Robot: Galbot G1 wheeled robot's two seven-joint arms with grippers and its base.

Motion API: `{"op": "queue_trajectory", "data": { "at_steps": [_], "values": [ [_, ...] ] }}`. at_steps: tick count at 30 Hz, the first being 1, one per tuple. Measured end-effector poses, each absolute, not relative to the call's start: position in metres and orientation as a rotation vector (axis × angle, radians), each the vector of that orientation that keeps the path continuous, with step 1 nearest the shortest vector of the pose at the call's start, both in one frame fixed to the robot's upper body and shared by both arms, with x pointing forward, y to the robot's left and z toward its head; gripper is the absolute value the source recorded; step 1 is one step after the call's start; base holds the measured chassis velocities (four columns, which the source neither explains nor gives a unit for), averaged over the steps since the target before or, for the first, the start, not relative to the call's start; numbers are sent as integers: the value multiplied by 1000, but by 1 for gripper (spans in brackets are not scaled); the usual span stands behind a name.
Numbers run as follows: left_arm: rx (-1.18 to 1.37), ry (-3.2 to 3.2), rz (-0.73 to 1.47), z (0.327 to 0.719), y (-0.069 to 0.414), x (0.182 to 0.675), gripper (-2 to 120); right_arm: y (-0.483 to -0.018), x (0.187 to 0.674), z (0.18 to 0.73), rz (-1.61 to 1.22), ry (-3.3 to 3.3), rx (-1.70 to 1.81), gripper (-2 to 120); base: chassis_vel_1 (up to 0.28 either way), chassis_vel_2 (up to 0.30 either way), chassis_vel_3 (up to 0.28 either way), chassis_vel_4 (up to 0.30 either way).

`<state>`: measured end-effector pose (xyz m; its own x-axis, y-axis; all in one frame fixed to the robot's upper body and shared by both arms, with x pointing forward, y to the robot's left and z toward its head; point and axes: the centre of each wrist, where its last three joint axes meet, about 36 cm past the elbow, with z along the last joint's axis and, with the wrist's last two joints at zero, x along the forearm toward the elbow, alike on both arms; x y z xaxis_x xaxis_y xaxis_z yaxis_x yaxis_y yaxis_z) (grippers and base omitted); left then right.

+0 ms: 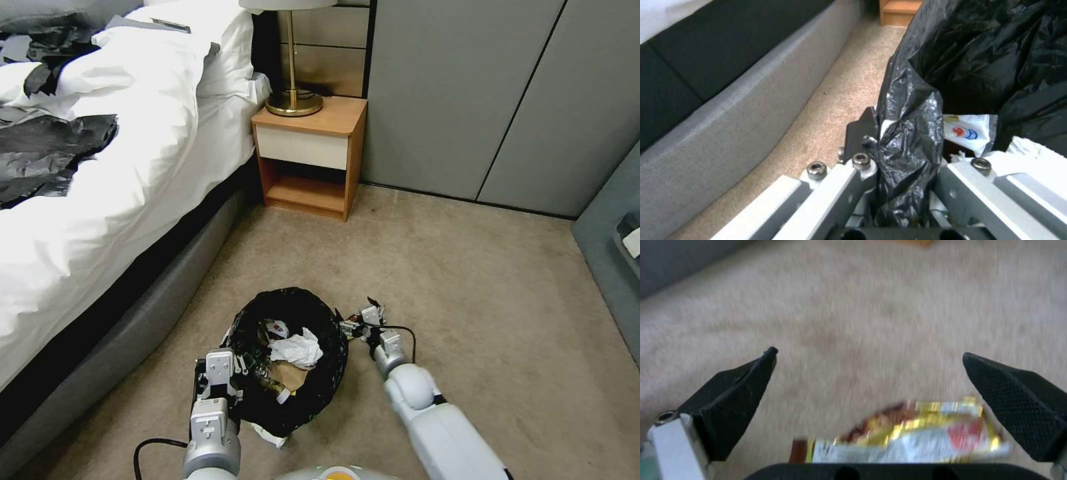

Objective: Pick up the trash bin, then pick up the garbage from the floor and place it into the trash bin.

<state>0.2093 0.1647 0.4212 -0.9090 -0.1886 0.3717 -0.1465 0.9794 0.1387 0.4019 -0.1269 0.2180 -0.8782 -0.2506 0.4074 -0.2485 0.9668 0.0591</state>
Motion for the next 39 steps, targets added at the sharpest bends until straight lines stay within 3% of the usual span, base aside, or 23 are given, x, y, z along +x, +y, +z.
{"op": "queue_trajectory", "data": {
  "at_steps": [17,39],
  "values": [
    [232,-2726,-173,420,163,204,3,-97,411,239,-259,-2416,47,100,0,0,0,0],
    [255,-2721,-184,421,171,201,3,-93,444,191,-292,-2396,-22,100,0,0,0,0]
  ]
}}
